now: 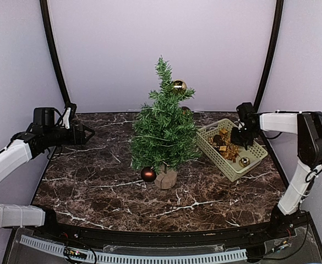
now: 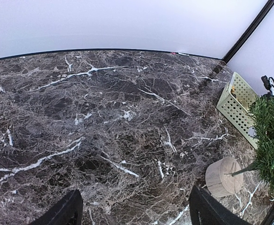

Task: Decorate the small christmas tree
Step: Pick up the words ornament from the bin, then pass from the right arm to the left

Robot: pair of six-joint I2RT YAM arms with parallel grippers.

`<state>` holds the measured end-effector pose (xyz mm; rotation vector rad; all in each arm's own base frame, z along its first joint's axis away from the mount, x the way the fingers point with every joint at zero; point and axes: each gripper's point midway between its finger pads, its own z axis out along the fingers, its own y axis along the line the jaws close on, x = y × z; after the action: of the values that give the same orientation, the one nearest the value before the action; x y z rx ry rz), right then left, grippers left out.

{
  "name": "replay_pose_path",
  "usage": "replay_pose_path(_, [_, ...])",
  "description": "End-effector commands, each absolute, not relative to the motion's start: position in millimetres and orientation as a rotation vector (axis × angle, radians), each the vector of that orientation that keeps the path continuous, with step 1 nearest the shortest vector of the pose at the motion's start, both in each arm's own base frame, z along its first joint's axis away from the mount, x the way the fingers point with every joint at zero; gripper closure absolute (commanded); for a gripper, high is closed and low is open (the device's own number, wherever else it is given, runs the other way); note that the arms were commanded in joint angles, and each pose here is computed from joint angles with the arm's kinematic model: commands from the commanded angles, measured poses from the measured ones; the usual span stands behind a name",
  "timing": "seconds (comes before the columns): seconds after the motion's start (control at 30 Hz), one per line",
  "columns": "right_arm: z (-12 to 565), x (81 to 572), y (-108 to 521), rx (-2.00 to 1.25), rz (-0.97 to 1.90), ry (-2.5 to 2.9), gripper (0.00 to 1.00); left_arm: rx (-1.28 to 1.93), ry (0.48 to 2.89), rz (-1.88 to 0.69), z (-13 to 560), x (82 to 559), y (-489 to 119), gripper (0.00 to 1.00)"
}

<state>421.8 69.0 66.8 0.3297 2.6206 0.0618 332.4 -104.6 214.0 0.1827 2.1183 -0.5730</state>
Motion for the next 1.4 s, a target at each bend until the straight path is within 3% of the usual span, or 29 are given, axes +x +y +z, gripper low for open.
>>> replay_pose_path(0.0, [108,420,62,0.407,0.092,2.489,0.96,0.189,2.092,-0.571,222,334,-103,0.19])
replay_pose_path(0.07, [123,418,62,0.425,0.123,2.447,1.0,0.19,2.084,-0.572,224,333,-103,0.19])
replay_pose_path(0.4, [240,389,78,0.342,0.39,2.146,1.0,0.248,1.919,-0.676,260,316,-118,0.21])
replay_pose_path(0.77, [398,278,174,-0.106,1.027,1.559,1.0,0.285,1.599,-1.021,377,240,-195,0.26])
replay_pose_path(1.13, [473,185,255,-0.418,1.293,1.195,1.0,0.486,1.415,-1.259,430,168,-291,0.27])
replay_pose_path(1.37, [492,155,289,-0.461,1.398,1.054,1.0,0.635,1.302,-1.447,457,132,-346,0.24])
